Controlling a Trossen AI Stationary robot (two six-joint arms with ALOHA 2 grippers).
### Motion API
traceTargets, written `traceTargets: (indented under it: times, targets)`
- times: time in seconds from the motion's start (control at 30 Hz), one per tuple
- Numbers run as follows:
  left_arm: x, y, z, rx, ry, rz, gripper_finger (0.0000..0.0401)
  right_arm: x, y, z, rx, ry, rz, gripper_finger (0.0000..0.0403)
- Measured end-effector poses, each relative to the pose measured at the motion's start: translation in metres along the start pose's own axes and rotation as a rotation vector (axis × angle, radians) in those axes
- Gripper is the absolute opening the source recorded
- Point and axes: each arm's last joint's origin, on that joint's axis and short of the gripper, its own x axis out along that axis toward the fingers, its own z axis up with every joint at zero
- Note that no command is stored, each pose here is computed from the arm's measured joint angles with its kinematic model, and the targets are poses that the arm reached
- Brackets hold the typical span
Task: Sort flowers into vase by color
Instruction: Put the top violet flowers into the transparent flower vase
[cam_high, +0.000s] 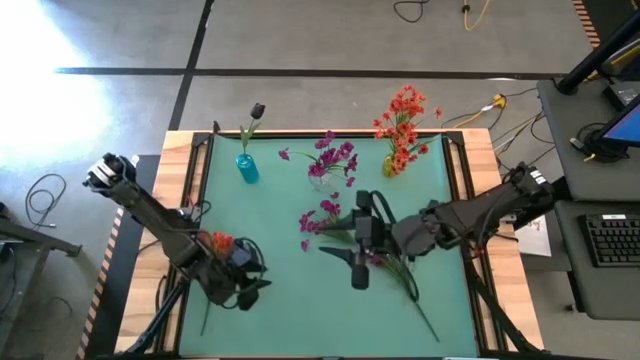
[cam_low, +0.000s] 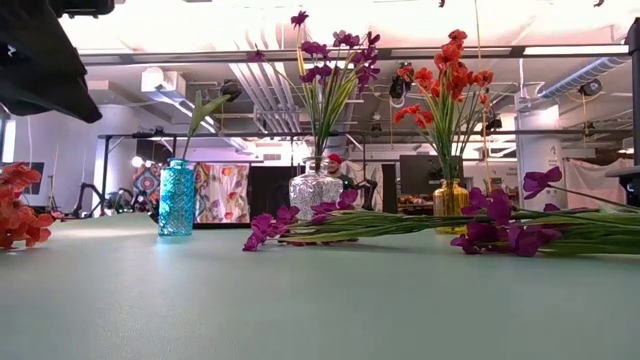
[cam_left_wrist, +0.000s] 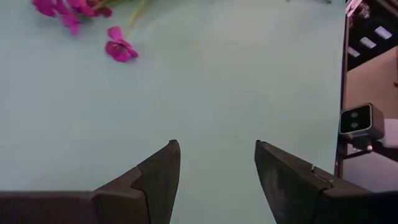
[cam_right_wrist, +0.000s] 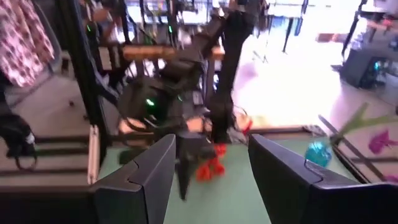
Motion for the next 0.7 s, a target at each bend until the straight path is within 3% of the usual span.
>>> traceTargets:
  times: [0.2,0.37,0.53,0.7]
  targets:
    - [0.009,-0.026,0.004,0.064,0.005,-0.003,0.0194,-0.037,0.013,-0.02,0.18,0.311,0.024,0.0196]
    - [0.009,-0.05,0.015,0.171,-0.022,0.014,0.0194,-0.063,0.021,-0.056,0.304,0.631,-0.124,0.0196]
    - [0.009,-0.069,0.027,0.288,-0.088,0.087,0.0194,-0.087,0.027,-0.079,0.381,0.812,-0.285,0.0196]
    - [0.008,-0.078,0.032,0.364,-0.062,0.137,0.0194,-0.092,0.031,-0.093,0.451,0.881,-0.328,0.0196]
